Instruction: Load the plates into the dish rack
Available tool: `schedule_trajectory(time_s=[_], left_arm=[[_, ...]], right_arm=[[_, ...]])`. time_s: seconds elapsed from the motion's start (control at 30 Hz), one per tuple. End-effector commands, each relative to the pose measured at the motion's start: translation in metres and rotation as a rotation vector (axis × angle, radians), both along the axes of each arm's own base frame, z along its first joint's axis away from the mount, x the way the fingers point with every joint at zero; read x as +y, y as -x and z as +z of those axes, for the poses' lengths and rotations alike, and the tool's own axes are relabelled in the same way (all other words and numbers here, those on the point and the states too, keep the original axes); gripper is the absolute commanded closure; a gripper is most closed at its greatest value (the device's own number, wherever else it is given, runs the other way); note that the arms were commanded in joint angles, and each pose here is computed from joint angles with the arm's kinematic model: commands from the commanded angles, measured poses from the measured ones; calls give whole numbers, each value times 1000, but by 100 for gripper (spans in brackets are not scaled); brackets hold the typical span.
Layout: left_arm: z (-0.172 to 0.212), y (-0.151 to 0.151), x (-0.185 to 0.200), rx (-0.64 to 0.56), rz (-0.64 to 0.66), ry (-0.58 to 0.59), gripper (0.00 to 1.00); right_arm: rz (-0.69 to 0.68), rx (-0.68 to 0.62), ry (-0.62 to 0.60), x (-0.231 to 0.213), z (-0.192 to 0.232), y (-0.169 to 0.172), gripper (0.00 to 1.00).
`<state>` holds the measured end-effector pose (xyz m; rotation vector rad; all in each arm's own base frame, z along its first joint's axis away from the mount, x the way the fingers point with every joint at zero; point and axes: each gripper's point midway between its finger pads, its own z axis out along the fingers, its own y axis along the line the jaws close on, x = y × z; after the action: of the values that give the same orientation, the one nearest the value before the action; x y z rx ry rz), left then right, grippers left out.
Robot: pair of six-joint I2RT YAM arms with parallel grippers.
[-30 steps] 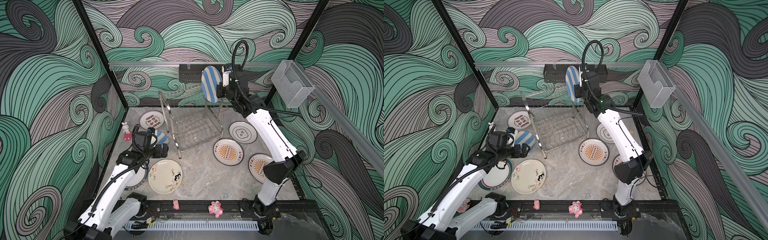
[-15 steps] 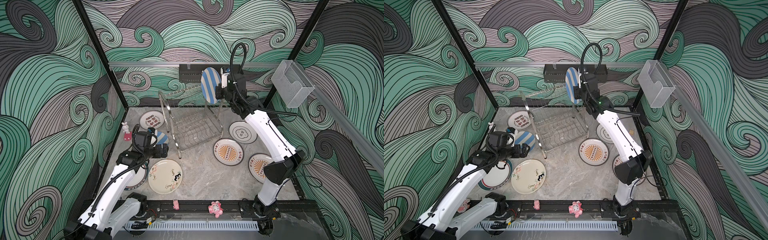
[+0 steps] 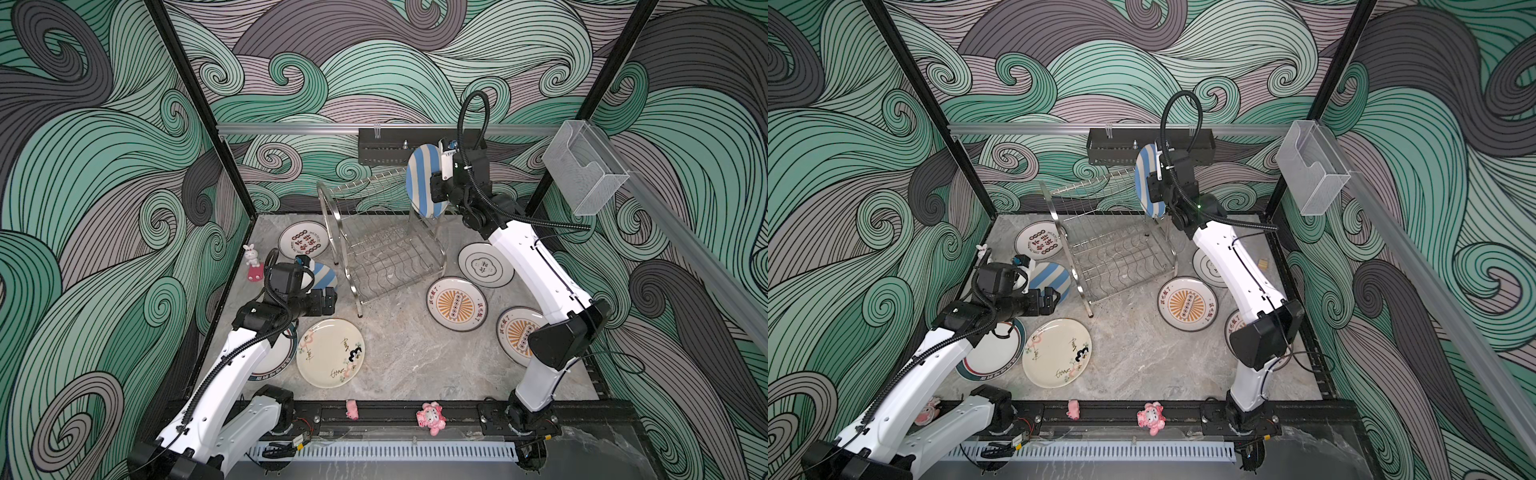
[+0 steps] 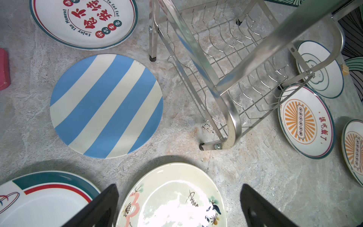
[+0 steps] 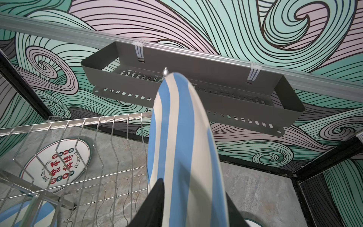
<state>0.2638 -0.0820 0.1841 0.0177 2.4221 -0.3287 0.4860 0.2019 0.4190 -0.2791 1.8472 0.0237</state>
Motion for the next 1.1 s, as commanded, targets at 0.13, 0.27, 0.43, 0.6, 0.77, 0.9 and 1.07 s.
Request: schedule_trajectory(time_s=[0.13, 0.27, 0.43, 0.6, 0.77, 0.9, 1.07], left_arm=[[5, 2, 5, -23, 23, 4, 1], [9, 4, 5, -35, 25, 11, 1], [14, 7, 4, -61, 18, 26, 1], [16, 8, -8, -55, -34, 72, 2], [24, 10, -11, -87, -52, 94, 1], [24, 13, -21, -74, -95, 137, 1], [29, 15, -32, -78, -161, 169, 1]], right_arm=[[3, -46, -11, -15, 30, 26, 41], [6, -57, -18, -21, 40, 38, 34], [17, -75, -31, -33, 55, 64, 29], [76, -53, -38, -43, 56, 103, 26], [119, 50, -34, -57, 29, 150, 21], [183, 153, -107, -61, -18, 193, 16], [194, 320, -188, -67, -99, 234, 11]])
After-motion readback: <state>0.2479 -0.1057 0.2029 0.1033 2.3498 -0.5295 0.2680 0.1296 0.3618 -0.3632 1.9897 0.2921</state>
